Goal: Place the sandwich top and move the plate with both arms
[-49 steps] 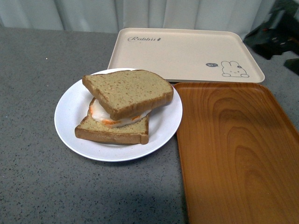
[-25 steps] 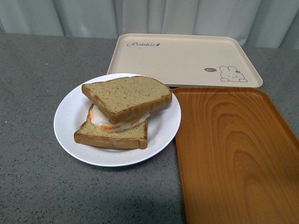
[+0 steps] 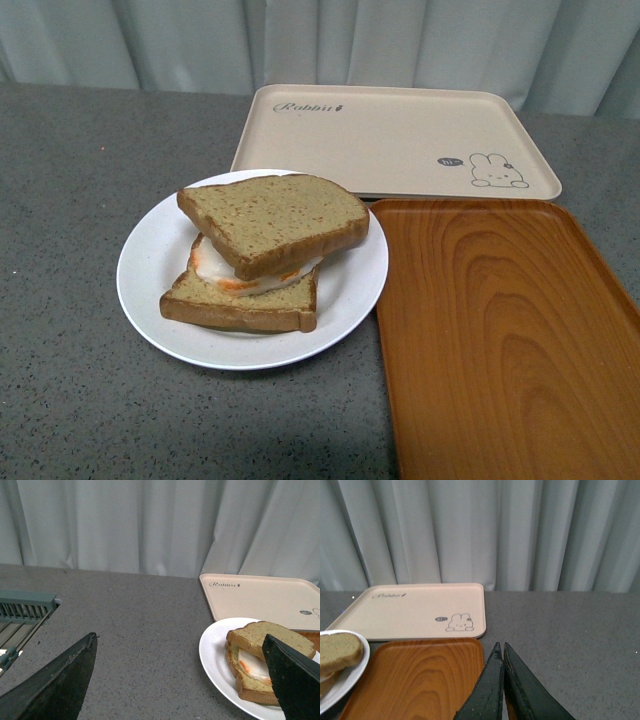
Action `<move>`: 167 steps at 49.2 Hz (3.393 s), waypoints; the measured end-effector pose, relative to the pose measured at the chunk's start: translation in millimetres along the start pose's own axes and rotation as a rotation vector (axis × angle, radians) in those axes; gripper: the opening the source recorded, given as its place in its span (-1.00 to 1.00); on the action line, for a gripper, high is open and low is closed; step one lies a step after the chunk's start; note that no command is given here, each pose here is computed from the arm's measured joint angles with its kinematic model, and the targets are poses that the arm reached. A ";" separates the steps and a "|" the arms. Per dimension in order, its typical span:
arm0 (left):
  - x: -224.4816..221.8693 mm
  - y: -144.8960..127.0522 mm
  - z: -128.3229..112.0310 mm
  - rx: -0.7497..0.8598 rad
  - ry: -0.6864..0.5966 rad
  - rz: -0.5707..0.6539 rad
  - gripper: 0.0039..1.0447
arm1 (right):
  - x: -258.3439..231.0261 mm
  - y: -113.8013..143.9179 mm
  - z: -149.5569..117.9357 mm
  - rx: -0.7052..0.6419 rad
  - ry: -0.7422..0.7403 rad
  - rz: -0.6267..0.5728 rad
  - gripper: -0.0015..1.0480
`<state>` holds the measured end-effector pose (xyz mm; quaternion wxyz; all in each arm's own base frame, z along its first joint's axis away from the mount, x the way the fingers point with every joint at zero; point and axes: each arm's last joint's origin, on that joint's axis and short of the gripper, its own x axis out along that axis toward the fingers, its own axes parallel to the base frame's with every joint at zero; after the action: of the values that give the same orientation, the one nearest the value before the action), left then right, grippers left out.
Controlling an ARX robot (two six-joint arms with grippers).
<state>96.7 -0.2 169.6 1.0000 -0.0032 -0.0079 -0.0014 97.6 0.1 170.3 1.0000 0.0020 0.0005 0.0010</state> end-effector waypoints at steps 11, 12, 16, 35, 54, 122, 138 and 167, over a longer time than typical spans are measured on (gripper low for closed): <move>0.0 0.0 0.0 0.000 0.000 0.000 0.88 | 0.0 0.0 -5.2 0.000 0.000 0.000 -0.98; 0.0 0.0 0.0 0.000 0.000 0.000 0.88 | 0.0 0.0 -5.2 0.000 0.000 0.000 -0.98; 0.0 0.0 0.0 0.000 0.000 0.000 0.88 | 0.0 0.0 -5.2 0.000 0.000 0.000 -0.98; 0.0 0.0 0.0 0.000 0.000 0.000 0.88 | 0.0 -0.5 -5.3 0.086 0.108 -0.025 -0.86; 0.0 0.0 0.0 0.000 0.000 0.001 0.88 | 1.3 -1.0 -10.3 0.591 0.389 -0.159 0.33; 0.0 0.0 0.0 0.001 0.000 0.001 0.88 | -0.1 0.0 -5.1 0.002 0.000 -0.001 -0.98; 0.0 0.0 0.0 0.001 0.000 0.000 0.88 | -0.1 0.0 -5.1 -0.001 0.000 -0.001 -0.74; 2.5 -1.1 -5.2 -0.233 0.140 -0.016 0.88 | -0.1 0.0 -5.1 -0.001 0.000 -0.001 0.82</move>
<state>99.3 -1.3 164.5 0.9909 -0.1192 0.0620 -0.0104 97.5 0.1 165.1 1.0000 0.0016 0.0005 0.0006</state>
